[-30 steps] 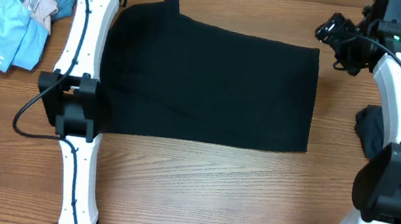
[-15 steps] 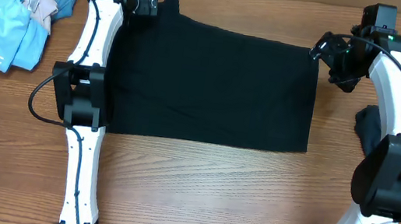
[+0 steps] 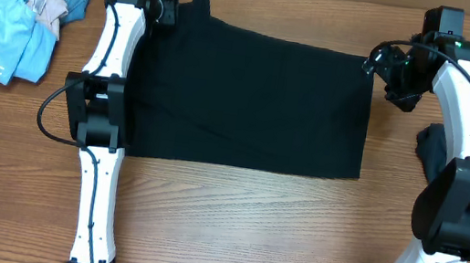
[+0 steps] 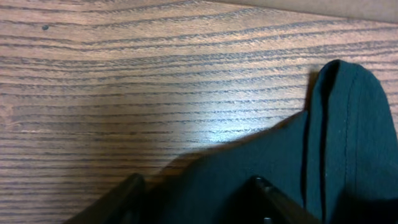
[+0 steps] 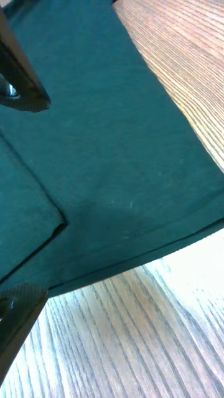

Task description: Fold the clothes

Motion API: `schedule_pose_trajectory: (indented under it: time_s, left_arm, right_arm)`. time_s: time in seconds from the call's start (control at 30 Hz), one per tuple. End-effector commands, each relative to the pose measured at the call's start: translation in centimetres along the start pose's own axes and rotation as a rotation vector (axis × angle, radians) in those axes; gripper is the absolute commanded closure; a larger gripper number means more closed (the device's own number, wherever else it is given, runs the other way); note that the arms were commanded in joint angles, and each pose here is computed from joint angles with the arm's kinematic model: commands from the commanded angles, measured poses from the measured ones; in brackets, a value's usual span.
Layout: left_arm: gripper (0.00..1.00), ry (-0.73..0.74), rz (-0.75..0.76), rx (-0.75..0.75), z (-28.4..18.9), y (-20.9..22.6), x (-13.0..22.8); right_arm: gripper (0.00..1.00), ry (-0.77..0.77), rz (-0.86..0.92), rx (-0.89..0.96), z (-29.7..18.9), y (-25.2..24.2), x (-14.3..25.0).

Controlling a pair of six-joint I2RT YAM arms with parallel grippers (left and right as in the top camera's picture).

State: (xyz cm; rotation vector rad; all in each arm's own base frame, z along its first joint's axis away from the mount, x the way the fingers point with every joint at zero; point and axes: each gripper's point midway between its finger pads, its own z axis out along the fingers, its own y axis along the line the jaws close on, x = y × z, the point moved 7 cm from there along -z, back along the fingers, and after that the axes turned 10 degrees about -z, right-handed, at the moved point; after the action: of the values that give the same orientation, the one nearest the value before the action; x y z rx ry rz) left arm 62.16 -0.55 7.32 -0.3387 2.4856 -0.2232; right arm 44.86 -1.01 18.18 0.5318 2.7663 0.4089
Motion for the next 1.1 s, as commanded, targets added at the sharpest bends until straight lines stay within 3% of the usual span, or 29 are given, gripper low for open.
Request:
schedule_pose_trajectory:
  time_s: [0.0, 0.03, 0.23, 0.43, 0.67, 1.07]
  left_arm:
    - [0.64, -0.005, -0.016, 0.002, 0.5, 0.2, 0.0]
    - [0.72, -0.009, -0.017, -0.005, 0.3, 0.3, -0.2]
    - [0.94, -0.007, -0.018, -0.005, -2.3, -0.3, -1.2]
    - [0.9, -0.011, -0.016, -0.003, -4.4, -0.8, -2.0]
    - [0.93, -0.013, -0.016, -0.002, -4.4, -0.8, -2.0]
    - [0.91, -0.016, -0.016, -0.001, -4.4, -0.9, -2.1]
  right_arm:
    - [0.29, -0.083, -0.029, -0.021, -0.4, 0.6, -1.5]
    - [0.33, -0.119, -0.039, -0.034, -0.4, 0.9, -2.2]
    - [0.34, -0.166, -0.045, -0.033, 2.7, 0.4, -3.8]
    - [0.33, -0.281, -0.057, -0.019, 4.5, 0.1, -6.2]
    - [0.34, -0.33, -0.042, -0.021, 9.4, -2.4, -8.1]
    - [0.41, -0.285, -0.041, -0.09, 12.9, -2.7, -7.6]
